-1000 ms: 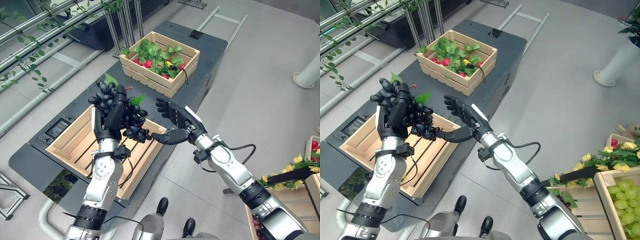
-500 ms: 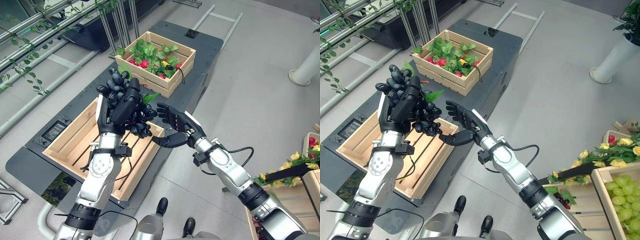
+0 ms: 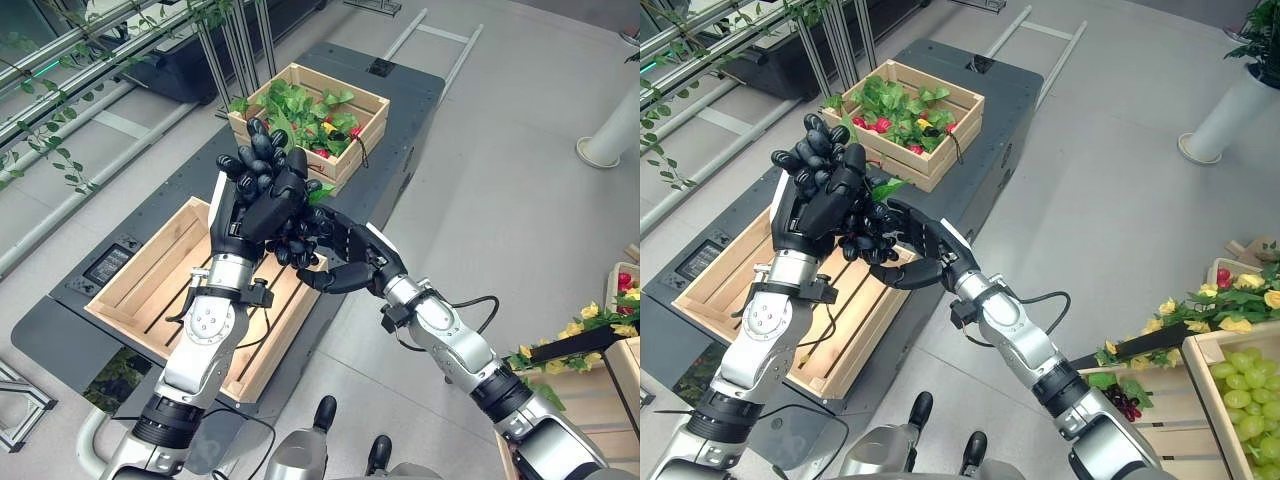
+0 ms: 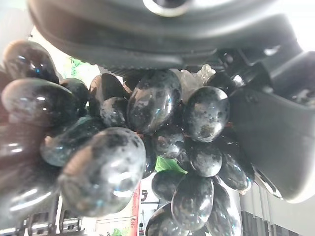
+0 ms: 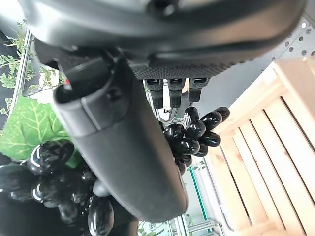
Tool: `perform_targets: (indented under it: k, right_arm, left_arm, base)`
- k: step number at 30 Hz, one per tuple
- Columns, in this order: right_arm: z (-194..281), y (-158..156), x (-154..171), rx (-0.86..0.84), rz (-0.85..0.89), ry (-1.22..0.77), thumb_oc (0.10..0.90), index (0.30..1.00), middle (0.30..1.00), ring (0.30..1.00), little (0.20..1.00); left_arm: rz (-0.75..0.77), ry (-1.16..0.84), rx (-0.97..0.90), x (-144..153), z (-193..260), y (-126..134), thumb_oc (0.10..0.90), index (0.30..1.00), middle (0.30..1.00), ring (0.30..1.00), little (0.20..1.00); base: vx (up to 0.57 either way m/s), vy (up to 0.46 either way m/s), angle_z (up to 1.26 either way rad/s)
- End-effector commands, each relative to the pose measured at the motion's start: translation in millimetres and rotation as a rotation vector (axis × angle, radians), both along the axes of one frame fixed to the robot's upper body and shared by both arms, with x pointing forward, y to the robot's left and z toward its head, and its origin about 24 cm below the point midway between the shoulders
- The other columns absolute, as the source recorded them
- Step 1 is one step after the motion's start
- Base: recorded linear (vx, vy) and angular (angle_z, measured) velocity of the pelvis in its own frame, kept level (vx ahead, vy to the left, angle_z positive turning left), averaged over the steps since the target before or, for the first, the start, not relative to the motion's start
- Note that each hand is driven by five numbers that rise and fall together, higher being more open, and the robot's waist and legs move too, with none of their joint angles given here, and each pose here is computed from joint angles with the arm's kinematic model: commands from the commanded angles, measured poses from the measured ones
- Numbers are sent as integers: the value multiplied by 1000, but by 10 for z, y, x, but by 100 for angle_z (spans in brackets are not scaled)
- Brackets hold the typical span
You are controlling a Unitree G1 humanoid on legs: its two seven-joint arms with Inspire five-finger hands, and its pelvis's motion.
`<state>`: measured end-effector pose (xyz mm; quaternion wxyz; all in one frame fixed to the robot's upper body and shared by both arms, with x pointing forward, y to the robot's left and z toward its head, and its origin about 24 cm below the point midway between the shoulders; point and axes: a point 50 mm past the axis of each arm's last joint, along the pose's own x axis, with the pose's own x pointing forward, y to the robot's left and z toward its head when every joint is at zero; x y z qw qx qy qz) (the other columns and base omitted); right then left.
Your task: Pick up the fruits from the basket on one side to the basket on the other side
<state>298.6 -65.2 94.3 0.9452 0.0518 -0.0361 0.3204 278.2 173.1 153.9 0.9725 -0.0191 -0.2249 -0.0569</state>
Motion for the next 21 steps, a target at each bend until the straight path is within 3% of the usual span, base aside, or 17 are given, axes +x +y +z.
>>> perform_targets:
  k: [1, 21]
  right_arm:
    - [172, 261, -196, 196, 141, -51, 800, 900, 900, 900, 900]
    - [137, 201, -264, 308, 133, 41, 800, 900, 900, 900, 900]
  left_arm:
    - [-91, -243, -106, -23, 357, -184, 400, 300, 300, 300, 300]
    - [-278, -229, -237, -77, 194, -443, 400, 300, 300, 300, 300]
  base:
    - [0, 0, 0]
    - [0, 0, 0]
